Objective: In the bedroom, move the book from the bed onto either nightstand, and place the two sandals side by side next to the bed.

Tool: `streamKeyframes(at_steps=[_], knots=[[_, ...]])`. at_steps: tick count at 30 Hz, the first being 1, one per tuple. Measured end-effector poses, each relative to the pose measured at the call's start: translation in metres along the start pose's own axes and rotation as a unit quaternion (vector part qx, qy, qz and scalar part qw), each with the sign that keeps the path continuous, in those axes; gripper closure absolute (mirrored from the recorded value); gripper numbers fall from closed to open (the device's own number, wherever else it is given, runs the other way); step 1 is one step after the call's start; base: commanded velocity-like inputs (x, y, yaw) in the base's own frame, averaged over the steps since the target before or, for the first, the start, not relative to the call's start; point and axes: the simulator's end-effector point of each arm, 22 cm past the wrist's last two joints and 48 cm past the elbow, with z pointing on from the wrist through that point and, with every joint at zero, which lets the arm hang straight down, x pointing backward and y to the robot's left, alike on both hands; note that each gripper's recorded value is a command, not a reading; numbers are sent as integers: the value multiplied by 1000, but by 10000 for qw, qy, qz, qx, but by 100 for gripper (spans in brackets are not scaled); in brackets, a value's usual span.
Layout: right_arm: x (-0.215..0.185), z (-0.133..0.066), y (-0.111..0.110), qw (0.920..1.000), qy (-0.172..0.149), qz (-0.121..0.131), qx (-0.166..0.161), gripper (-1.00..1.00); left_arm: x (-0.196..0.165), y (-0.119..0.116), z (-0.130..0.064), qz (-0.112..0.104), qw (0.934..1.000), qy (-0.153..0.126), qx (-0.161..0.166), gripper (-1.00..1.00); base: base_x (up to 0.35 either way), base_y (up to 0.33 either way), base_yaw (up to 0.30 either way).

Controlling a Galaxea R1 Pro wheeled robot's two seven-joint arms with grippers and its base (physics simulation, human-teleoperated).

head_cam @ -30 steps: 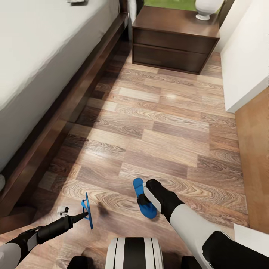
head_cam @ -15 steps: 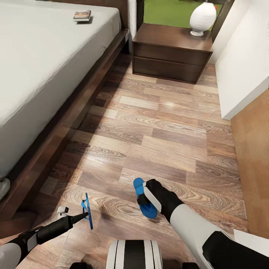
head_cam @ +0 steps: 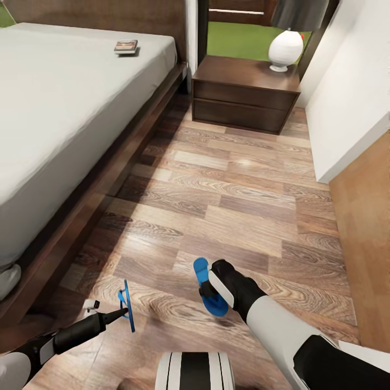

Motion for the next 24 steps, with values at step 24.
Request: streamKeyframes(at_steps=[24], knots=[[-26,-52,-7,9988,-458,-6,147,100,-25,-41,-2,428,9988,-131,198,100,0,0,0]])
